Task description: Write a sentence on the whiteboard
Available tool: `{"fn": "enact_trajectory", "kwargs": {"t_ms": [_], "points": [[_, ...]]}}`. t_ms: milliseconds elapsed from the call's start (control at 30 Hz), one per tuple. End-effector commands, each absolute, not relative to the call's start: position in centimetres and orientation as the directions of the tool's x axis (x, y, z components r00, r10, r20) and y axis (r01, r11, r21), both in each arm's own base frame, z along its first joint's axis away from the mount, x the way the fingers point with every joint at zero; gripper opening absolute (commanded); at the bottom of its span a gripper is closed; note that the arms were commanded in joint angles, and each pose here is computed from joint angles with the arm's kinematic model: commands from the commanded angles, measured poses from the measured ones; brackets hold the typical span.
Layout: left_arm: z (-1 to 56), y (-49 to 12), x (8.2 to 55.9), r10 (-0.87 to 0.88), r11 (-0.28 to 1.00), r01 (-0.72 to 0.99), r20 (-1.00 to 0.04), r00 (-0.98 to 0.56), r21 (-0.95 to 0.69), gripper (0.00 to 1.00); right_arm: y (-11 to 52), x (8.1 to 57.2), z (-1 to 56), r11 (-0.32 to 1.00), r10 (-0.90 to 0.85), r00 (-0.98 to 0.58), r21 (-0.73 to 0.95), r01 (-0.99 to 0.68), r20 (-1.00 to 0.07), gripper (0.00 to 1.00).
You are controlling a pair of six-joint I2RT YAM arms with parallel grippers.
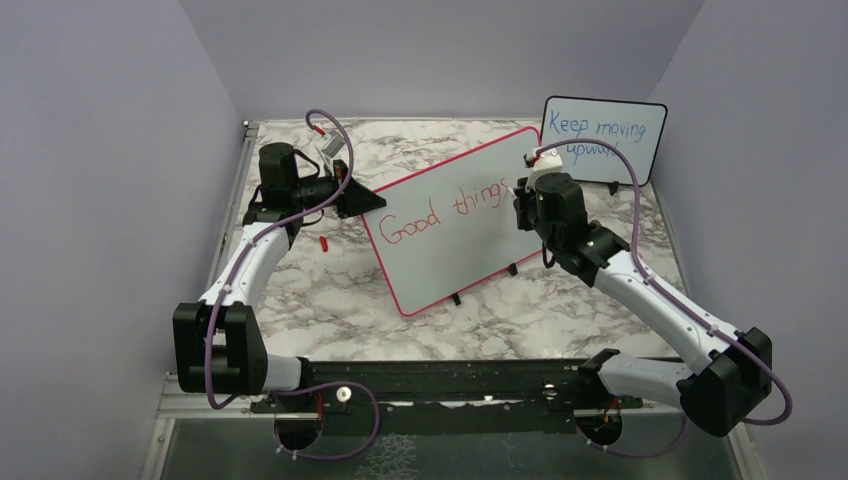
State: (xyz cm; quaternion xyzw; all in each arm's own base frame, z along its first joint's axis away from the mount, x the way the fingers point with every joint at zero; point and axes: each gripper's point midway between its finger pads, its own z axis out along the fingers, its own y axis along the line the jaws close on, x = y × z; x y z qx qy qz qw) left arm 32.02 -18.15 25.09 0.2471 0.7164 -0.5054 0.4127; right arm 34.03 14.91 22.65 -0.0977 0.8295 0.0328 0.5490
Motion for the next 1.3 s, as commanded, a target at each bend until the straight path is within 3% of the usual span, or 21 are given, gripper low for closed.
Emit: {"fn": "enact_trajectory", "kwargs": {"t_ms": [0,433,833,1267], "points": [[22.5,-18.9,31.5,-0.013,0.372,0.761,-0.823,-0.569,-0.532,0.00,14.2,33.5,21.8,0.982,-0.134,-0.403,-0.066,-0.178,-0.905,0.01],[22.5,-18.9,31.5,-0.014,0.374,0.760,-0.823,-0.568,-0.531,0.00,16.9,32.2,21.3,0.948,-0.129,-0.441,0.020,-0.318,-0.888,0.01],[22.6,-18.8,31.6,-0.015,0.383,0.759,-0.825,-0.565,-0.527,0.00,15.4,31.9,24.2,0.967,-0.060,-0.368,0.037,-0.251,-0.928,0.01],[22.3,-18.6,32.0,-0.020,0.410,0.746,-0.823,-0.567,-0.524,0.00,15.5,29.0,24.1,0.948,-0.050,-0.394,0.081,-0.307,-0.918,0.01]]}}
